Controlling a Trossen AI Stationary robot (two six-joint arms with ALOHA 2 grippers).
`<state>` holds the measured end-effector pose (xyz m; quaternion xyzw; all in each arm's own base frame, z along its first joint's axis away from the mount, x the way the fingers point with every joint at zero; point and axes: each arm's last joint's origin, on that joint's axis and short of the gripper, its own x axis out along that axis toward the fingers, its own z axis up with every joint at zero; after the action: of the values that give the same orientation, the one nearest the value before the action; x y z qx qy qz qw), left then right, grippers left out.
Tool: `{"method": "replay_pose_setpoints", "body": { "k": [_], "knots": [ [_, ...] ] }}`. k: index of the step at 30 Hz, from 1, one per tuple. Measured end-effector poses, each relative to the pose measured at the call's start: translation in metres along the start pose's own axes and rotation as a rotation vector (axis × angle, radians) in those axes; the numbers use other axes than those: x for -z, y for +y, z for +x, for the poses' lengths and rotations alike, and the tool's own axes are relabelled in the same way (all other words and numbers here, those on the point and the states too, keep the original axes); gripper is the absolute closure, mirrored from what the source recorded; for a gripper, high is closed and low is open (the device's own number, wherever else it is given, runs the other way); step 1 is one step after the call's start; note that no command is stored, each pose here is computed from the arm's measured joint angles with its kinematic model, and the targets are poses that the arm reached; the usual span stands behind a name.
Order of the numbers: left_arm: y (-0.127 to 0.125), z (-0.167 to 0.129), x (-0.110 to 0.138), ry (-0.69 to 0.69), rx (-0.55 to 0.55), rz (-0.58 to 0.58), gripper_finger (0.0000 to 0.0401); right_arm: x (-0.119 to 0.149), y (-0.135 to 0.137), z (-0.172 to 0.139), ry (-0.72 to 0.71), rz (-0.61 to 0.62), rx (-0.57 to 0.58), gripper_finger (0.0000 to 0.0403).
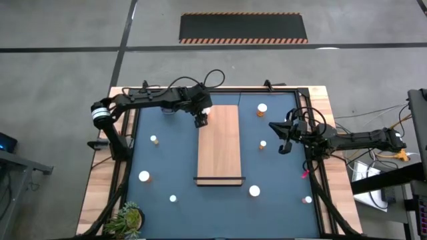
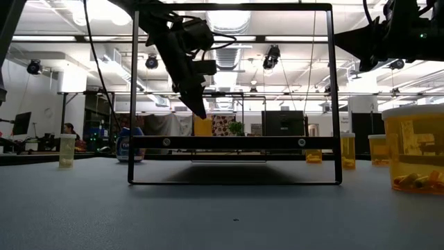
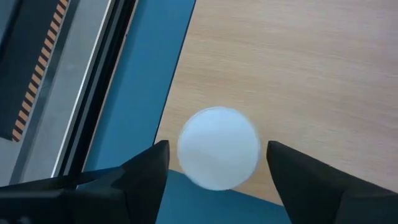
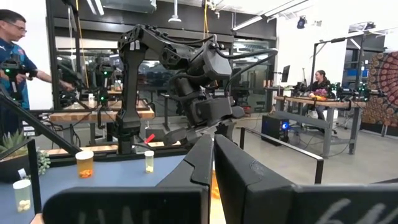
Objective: Pick and place medicine bottles onto shelf by color
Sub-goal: Put the big orange pill bottle on the shelf
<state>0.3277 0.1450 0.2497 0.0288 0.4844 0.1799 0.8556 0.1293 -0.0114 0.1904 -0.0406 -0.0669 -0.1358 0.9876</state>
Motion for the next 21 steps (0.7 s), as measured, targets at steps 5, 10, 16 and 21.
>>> {"method": "replay_pose_setpoints", "body": {
  "k": [5,10,16,21],
  "knots": [
    [0.001,-0.004,0.000,0.025,-0.012,0.033,0.0134,0.000,0.000,0.000,0.000,0.001,0.000,0.0394],
    [0.001,-0.028,-0.004,-0.006,-0.024,0.087,0.0134,0.000,0.000,0.000,0.000,0.011,0.000,0.0394],
    [-0.010,-0.050,0.002,-0.077,0.026,0.135,0.0154,0.000,0.000,0.000,0.000,0.011,0.000,0.0394],
    [-0.026,-0.037,0.014,-0.124,0.064,0.158,0.0219,0.000,0.000,0.000,0.002,0.012,0.000,0.0394]
  ]
}}
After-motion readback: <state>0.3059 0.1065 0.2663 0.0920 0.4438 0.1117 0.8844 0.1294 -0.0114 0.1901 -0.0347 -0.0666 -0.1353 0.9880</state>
